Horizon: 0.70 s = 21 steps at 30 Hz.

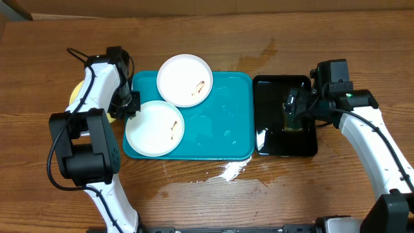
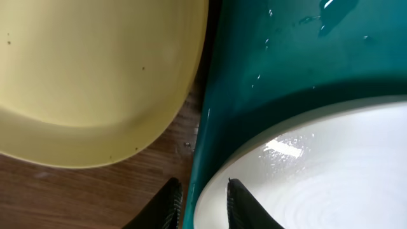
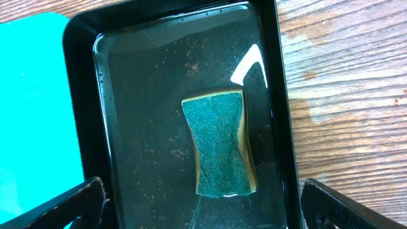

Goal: Clean dirty plates on tray and stack at the side
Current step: 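Grasp the rim of the front white plate with the left gripper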

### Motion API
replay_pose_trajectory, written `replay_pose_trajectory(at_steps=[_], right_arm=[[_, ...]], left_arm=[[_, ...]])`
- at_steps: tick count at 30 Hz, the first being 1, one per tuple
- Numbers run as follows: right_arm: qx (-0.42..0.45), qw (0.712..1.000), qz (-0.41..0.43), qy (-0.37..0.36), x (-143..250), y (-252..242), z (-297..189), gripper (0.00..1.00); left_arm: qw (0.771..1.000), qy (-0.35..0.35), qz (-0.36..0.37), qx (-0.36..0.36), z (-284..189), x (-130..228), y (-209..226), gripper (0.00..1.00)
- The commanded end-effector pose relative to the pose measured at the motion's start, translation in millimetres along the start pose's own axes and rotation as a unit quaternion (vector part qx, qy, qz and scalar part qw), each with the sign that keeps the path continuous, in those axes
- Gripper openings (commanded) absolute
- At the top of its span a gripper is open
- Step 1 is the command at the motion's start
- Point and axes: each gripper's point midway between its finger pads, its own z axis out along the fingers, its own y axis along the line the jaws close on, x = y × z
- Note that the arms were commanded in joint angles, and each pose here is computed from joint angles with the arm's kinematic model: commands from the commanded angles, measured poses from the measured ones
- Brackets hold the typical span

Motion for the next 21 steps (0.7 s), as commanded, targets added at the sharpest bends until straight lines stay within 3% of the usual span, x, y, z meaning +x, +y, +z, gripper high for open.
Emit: replay_pose_trajectory(at_steps=[1,9,17,21], right_arm=[[-0.003,1.0,0.001,-0.002,-2.8,1.3,-0.2,1.0],[-0.003,1.0,0.001,-0.002,-2.8,1.3,-0.3,1.0],[-0.003,1.0,0.001,-0.002,-2.8,1.3,-0.3,1.0],[-0.003,1.0,0.001,-0.002,-2.8,1.3,-0.2,1.0]], left_arm=[[1.0,-0.001,0.0,0.021,0.7,6.1,-5.1,0.26],[0.998,0.022,0.011,0.061,20.1,22.6,-21.7,0.24],[0.982,0.049,0.031,0.18,8.5,36.9,-64.9,0.24],[0.981,0.051,0.047,0.18,6.7,40.3,-76.1,0.24]])
